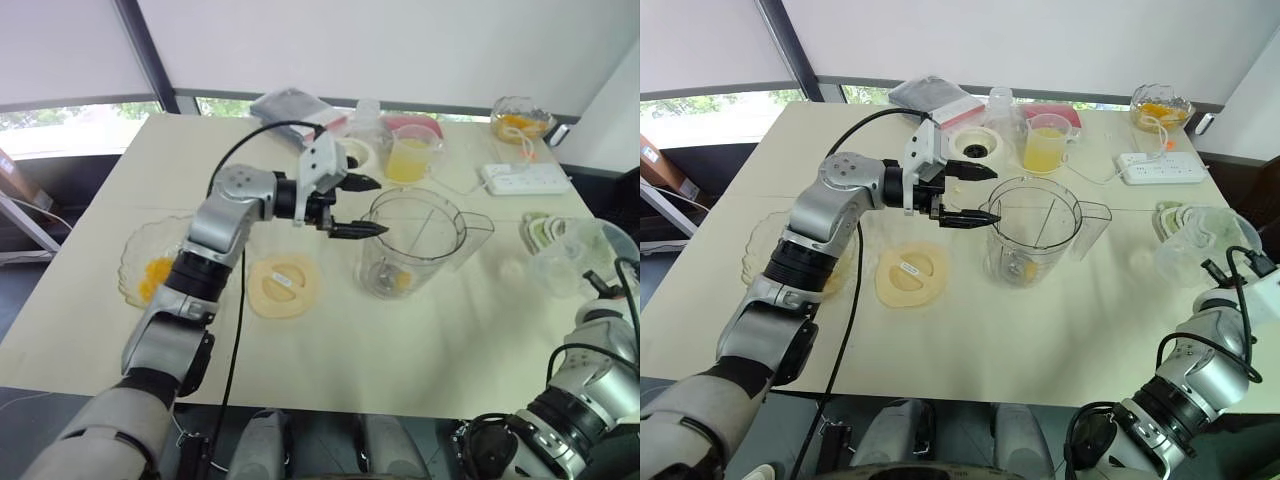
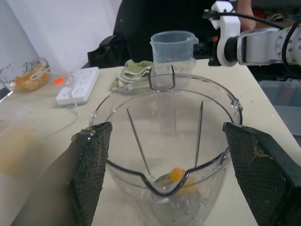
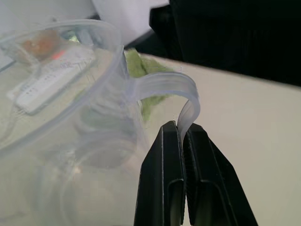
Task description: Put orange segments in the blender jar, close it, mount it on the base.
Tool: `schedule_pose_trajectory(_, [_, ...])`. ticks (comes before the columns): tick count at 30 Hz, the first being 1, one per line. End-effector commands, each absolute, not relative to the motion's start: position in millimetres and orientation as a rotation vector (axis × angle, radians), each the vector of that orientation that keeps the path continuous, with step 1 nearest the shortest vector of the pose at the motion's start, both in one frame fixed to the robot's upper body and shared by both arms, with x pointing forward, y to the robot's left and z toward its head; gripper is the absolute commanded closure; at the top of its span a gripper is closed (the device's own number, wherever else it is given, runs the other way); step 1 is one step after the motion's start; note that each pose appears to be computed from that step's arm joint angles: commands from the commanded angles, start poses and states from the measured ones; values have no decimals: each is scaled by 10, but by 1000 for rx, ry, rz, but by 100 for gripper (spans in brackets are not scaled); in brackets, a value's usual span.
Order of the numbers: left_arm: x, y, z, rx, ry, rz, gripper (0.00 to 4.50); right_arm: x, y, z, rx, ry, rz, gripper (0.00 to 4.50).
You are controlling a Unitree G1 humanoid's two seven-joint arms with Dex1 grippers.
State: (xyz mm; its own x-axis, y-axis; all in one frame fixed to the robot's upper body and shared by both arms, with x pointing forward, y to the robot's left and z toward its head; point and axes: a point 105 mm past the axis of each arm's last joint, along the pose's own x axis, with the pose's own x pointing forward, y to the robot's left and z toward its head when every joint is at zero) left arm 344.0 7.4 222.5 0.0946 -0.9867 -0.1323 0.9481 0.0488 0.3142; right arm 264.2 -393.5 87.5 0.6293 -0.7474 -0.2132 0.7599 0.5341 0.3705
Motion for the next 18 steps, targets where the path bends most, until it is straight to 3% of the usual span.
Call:
schedule_pose_trajectory(1, [3384, 74, 2329, 392, -186, -1479, 57, 2595, -4067, 987, 431, -38, -926, 444])
schedule_pose_trajectory(10, [3199, 165, 2369, 334, -177, -1570, 57, 2535, -4117, 827, 414, 5, -937, 444])
schedule_pose_trajectory(18, [3183, 202, 2423, 297, -157, -1571, 57, 2533, -4105, 711, 454, 43, -916, 444])
